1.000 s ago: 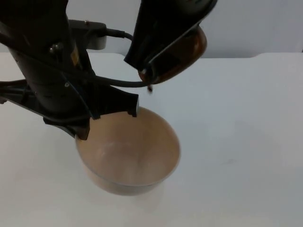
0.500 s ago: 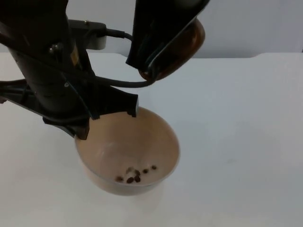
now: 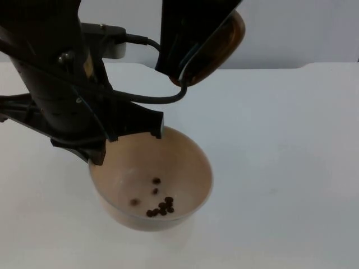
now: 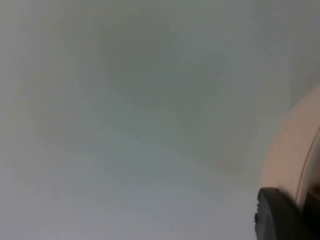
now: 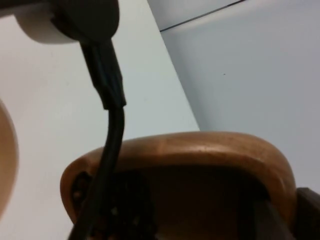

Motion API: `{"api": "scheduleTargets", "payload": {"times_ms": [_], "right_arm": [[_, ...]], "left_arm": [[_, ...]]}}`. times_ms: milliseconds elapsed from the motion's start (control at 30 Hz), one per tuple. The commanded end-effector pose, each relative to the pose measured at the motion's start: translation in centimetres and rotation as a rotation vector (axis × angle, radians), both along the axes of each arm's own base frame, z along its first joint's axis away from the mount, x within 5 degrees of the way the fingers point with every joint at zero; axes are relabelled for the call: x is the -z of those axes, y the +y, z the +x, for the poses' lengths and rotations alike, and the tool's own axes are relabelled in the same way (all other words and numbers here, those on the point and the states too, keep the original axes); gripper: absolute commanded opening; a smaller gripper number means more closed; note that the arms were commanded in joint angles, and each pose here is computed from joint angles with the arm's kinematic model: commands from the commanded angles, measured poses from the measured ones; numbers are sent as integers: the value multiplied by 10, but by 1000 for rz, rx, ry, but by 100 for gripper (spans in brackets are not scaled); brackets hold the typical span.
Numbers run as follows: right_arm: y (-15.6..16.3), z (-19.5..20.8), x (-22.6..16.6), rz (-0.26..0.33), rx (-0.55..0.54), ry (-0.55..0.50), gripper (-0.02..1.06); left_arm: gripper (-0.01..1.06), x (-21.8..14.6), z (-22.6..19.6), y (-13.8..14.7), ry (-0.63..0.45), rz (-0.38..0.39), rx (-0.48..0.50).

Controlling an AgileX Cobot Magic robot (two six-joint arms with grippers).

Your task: Pick up the bowl with the left hand and pour the coffee beans from the cup into the bowl with the right hand.

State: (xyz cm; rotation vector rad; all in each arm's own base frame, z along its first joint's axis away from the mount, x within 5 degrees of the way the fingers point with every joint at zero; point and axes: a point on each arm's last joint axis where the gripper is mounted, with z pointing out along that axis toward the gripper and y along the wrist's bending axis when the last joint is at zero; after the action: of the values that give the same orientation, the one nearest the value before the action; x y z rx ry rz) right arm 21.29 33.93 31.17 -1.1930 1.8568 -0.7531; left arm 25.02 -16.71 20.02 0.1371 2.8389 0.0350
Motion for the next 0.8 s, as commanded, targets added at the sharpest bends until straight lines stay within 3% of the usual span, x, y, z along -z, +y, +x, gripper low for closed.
{"api": "scheduleTargets", "payload": {"times_ms": [0, 767], "right_arm": [[4, -5, -6, -10, -33, -38, 0], [5, -4, -10, -46, -55, -95, 0]], "left_arm": [[0, -2, 0, -2, -19, -11, 4], [0, -2, 0, -2, -17, -10, -1]]}}
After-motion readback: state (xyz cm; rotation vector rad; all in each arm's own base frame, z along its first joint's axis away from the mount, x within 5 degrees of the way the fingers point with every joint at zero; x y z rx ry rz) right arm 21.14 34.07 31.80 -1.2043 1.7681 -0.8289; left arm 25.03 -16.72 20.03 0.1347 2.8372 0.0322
